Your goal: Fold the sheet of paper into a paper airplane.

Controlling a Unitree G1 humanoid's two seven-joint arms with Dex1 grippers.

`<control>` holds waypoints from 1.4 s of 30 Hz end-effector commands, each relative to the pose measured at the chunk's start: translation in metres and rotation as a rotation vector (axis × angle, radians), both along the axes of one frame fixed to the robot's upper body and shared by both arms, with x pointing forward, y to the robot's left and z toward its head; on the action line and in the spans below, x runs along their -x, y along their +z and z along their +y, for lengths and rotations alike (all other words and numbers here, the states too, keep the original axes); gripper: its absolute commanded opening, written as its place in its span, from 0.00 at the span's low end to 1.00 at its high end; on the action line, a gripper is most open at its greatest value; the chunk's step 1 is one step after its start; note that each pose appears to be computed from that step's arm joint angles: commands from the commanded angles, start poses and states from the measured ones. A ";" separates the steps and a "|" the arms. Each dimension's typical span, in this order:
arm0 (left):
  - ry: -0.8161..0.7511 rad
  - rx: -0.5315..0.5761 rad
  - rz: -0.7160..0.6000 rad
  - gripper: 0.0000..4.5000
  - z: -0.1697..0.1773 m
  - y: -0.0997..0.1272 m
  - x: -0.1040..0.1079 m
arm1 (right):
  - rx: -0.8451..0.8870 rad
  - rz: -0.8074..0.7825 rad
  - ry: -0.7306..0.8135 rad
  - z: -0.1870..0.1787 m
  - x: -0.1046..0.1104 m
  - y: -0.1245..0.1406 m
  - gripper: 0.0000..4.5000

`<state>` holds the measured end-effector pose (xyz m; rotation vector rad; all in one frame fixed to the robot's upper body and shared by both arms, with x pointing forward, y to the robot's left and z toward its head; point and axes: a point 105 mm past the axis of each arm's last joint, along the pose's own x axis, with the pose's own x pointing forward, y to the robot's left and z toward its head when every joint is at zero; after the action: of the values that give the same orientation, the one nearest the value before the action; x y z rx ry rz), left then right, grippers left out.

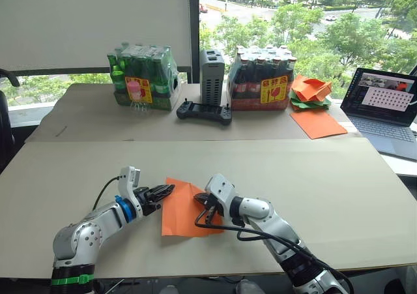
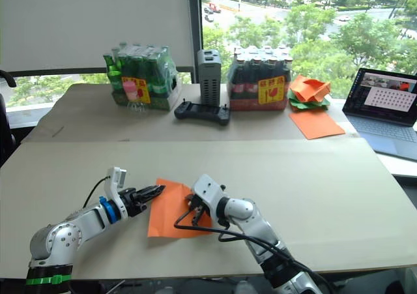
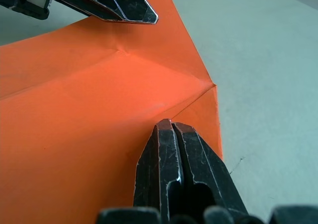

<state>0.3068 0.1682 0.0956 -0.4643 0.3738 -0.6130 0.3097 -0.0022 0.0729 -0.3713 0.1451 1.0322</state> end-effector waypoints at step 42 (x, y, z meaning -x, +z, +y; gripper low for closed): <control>-0.600 -1.011 -0.560 0.01 -0.049 -0.016 0.009 | -0.032 0.038 -0.157 -0.012 -0.016 -0.006 0.00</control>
<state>0.2994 0.1227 0.0845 0.7413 0.2409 -0.9668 0.3219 -0.0074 0.0759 -0.3137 0.1399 0.9221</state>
